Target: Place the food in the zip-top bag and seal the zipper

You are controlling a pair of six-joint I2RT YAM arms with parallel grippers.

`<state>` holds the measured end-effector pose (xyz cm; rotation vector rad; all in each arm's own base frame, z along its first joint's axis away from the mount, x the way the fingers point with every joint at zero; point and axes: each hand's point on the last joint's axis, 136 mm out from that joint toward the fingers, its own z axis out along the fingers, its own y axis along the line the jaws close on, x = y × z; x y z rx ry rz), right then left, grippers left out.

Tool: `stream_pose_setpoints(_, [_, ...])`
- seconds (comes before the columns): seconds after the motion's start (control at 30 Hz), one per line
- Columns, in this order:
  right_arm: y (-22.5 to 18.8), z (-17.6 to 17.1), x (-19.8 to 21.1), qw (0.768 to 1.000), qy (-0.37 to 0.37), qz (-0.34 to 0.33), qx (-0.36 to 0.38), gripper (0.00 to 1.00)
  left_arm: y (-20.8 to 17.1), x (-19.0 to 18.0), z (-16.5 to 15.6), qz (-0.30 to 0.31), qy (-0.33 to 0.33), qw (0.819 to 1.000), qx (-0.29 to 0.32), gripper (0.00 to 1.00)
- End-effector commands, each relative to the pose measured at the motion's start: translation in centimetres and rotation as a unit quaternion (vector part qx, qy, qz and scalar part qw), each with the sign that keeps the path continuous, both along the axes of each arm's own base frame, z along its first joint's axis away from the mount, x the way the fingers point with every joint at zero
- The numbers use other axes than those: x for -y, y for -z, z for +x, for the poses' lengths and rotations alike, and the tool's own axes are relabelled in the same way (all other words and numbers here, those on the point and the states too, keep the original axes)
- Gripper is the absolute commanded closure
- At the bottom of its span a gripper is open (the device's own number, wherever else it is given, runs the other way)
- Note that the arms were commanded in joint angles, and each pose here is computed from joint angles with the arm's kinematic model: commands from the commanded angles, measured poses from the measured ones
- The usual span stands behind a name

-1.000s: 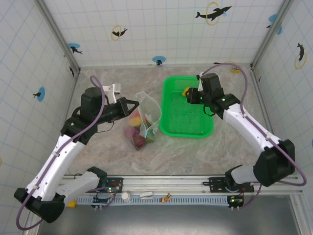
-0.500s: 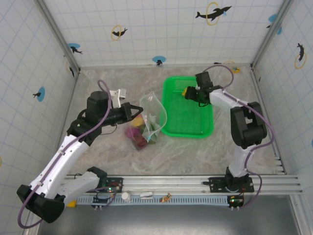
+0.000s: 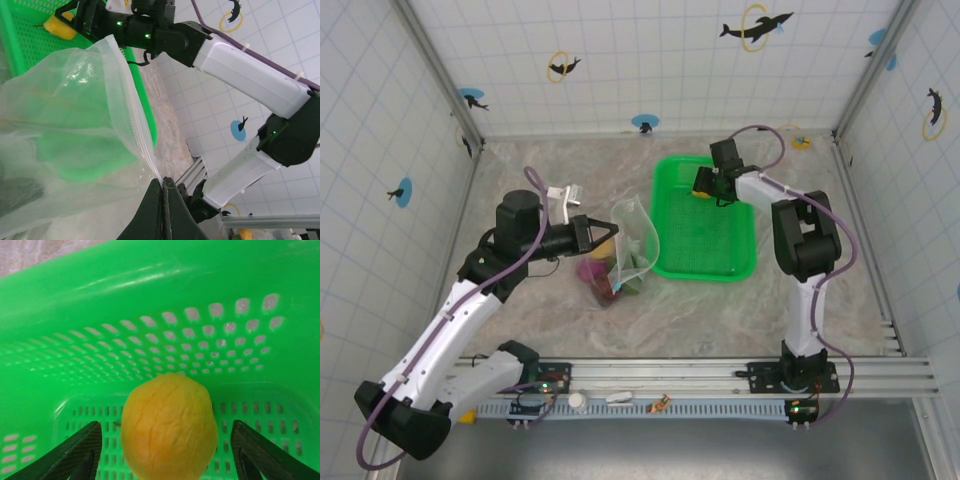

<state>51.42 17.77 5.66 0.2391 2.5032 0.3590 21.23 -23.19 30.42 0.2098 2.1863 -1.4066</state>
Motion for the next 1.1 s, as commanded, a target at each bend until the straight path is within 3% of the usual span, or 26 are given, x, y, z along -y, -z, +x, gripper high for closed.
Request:
stream_pose_setpoints(0.0, [-0.6, 1.9, 0.3, 1.000, 0.017, 0.000, 0.017, 0.33, -0.4, 0.1, -0.3, -0.004, 0.010, 1.000, 0.020, 1.00])
stream_pose_setpoints(0.3, [1.6, 2.4, 0.2, 1.000, 0.016, 0.004, -0.001, 0.41, -0.1, -0.2, -0.1, 0.009, 0.005, 1.000, 0.024, 1.00])
stream_pose_setpoints(0.57, [1.4, 1.6, 0.3, 1.000, 0.011, 0.012, 0.000, 0.55, 0.0, -0.4, 0.0, 0.014, -0.001, 1.000, 0.027, 1.00])
stream_pose_setpoints(0.77, [-2.6, 0.6, 0.6, 0.999, 0.007, 0.022, 0.038, 0.57, -0.6, -0.5, 0.2, 0.010, -0.011, 0.999, 0.028, 1.00])
stream_pose_setpoints(1.07, [-12.6, -3.5, 0.0, 0.989, -0.033, 0.060, 0.128, 0.58, -0.2, -1.1, 0.9, 0.006, -0.050, 0.999, 0.005, 1.00])
